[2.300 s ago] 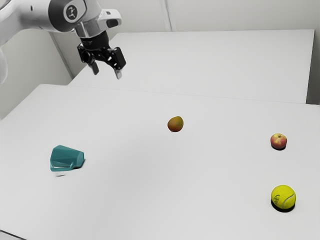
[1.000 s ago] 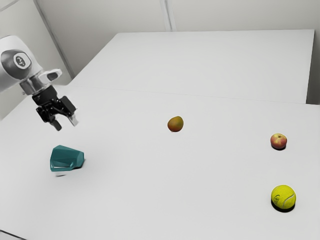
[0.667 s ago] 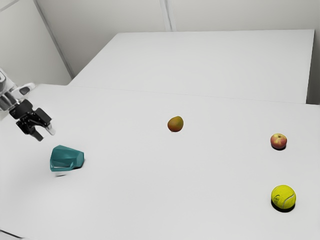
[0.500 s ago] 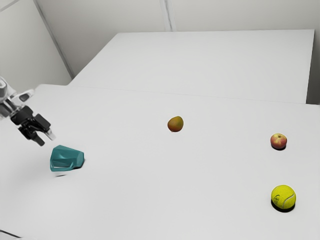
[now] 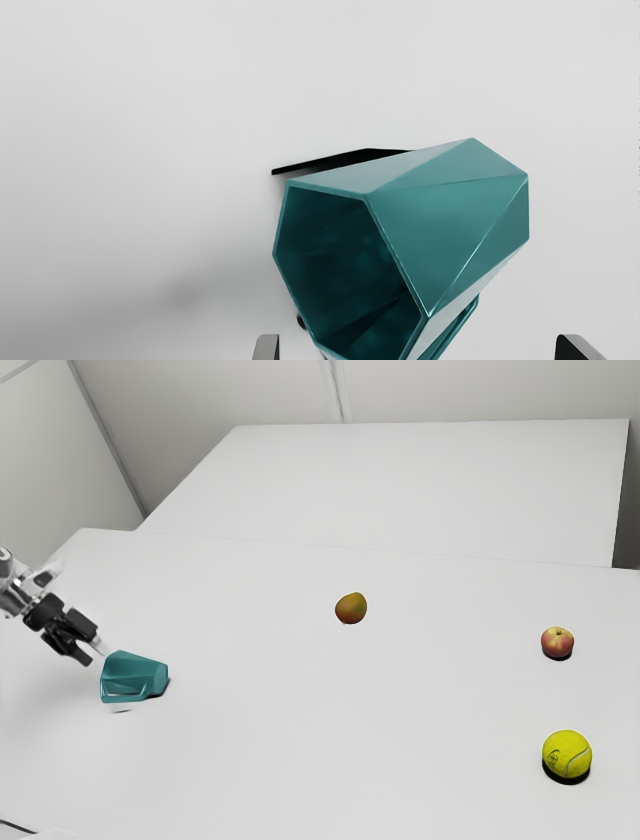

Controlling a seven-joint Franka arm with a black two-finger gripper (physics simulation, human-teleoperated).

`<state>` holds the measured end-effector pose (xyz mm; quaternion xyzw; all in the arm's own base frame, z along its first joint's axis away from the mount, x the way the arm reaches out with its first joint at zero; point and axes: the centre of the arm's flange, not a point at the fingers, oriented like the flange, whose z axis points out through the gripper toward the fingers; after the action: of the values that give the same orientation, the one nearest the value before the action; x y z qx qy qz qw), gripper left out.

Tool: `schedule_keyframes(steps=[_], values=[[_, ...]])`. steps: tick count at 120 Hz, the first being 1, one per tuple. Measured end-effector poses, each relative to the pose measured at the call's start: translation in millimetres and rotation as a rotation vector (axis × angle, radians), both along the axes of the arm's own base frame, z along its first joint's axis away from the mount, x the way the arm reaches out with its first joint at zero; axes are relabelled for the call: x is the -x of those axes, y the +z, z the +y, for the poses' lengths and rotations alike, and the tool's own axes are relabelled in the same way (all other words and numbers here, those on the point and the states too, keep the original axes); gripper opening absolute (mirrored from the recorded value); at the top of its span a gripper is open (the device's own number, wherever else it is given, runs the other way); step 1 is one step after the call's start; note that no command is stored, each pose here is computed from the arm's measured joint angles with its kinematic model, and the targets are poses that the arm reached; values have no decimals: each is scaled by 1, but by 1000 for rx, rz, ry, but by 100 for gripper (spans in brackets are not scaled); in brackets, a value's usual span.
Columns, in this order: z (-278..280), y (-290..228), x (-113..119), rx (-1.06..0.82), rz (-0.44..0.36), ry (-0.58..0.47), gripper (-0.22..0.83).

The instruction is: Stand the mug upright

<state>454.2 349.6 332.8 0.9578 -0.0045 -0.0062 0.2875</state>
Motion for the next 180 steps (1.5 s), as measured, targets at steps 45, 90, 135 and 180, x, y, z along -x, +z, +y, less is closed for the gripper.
schedule_keyframes(steps=[45,90,135,180], values=[[-10,-21,3,157,10,21,62],[-19,-42,6,292,18,34,60],[-16,-46,10,333,4,33,35],[-20,-39,2,343,-26,12,-2]])
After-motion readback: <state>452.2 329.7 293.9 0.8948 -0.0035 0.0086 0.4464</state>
